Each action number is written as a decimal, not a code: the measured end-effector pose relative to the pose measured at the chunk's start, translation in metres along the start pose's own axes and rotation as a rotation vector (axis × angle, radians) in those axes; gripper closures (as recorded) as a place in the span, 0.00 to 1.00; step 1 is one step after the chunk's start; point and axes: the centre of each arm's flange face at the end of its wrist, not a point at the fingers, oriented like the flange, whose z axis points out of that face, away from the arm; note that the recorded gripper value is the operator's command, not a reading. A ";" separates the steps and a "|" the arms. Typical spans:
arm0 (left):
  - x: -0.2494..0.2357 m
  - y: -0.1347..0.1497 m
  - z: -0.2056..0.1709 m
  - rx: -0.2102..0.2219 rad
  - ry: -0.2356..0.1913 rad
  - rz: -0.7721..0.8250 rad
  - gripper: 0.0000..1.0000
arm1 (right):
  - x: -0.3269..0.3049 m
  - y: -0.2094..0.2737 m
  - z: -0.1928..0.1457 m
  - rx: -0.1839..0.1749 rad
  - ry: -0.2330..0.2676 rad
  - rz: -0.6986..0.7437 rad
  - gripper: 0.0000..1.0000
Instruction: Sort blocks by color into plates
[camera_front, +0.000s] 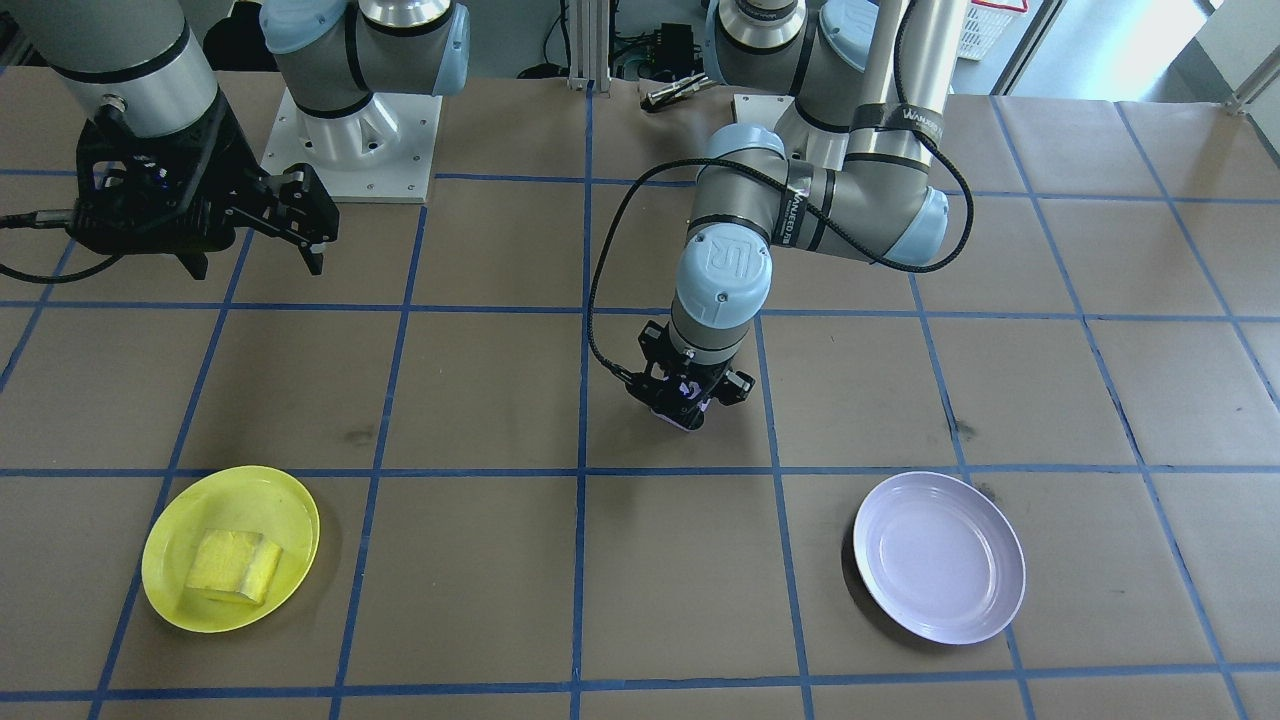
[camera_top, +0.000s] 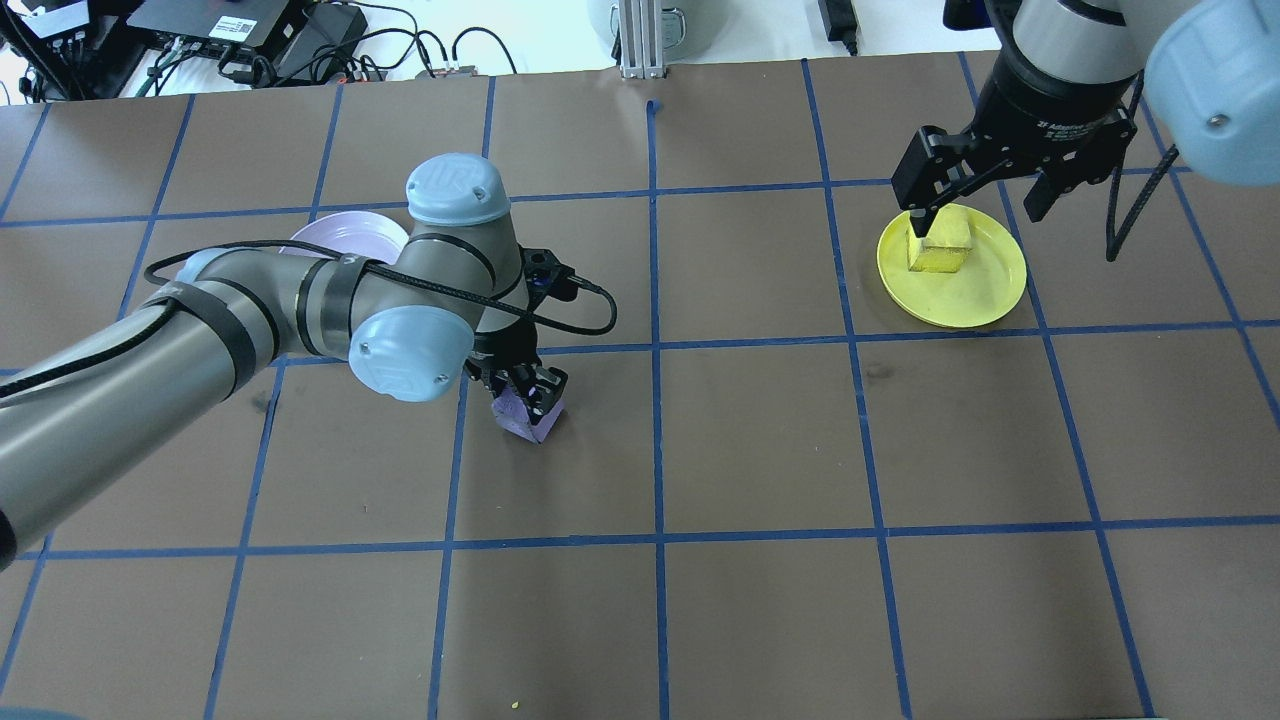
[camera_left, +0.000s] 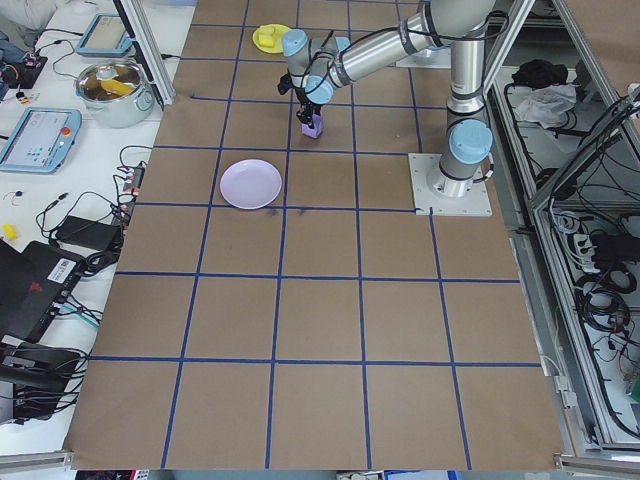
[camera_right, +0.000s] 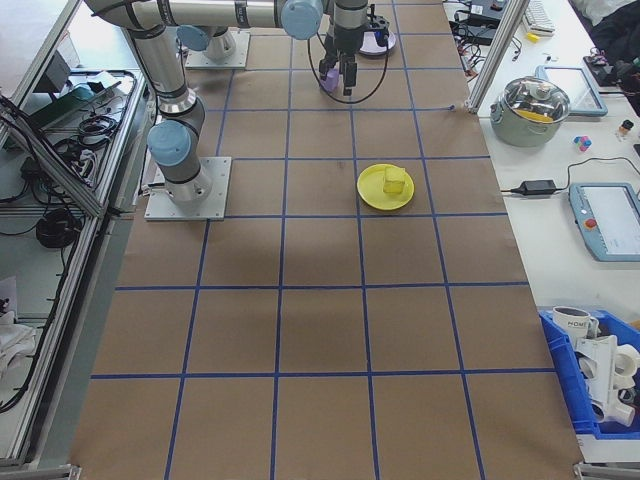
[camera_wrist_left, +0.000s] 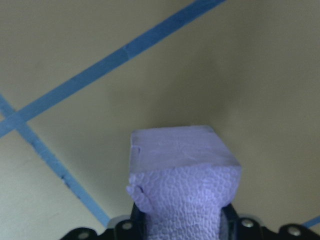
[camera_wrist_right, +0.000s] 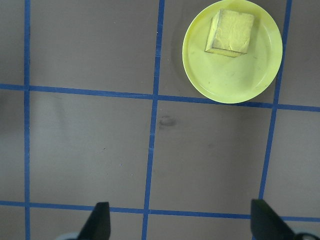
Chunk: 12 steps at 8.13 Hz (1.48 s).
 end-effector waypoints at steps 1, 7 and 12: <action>-0.019 0.006 -0.014 -0.017 0.014 -0.034 0.83 | 0.000 0.000 0.000 0.000 0.000 0.000 0.00; -0.195 0.019 -0.141 0.025 0.028 -0.353 0.82 | 0.000 0.000 0.000 0.002 0.001 0.000 0.00; -0.285 -0.024 -0.119 0.046 0.004 -0.471 0.82 | 0.001 -0.001 0.000 0.004 0.001 0.002 0.00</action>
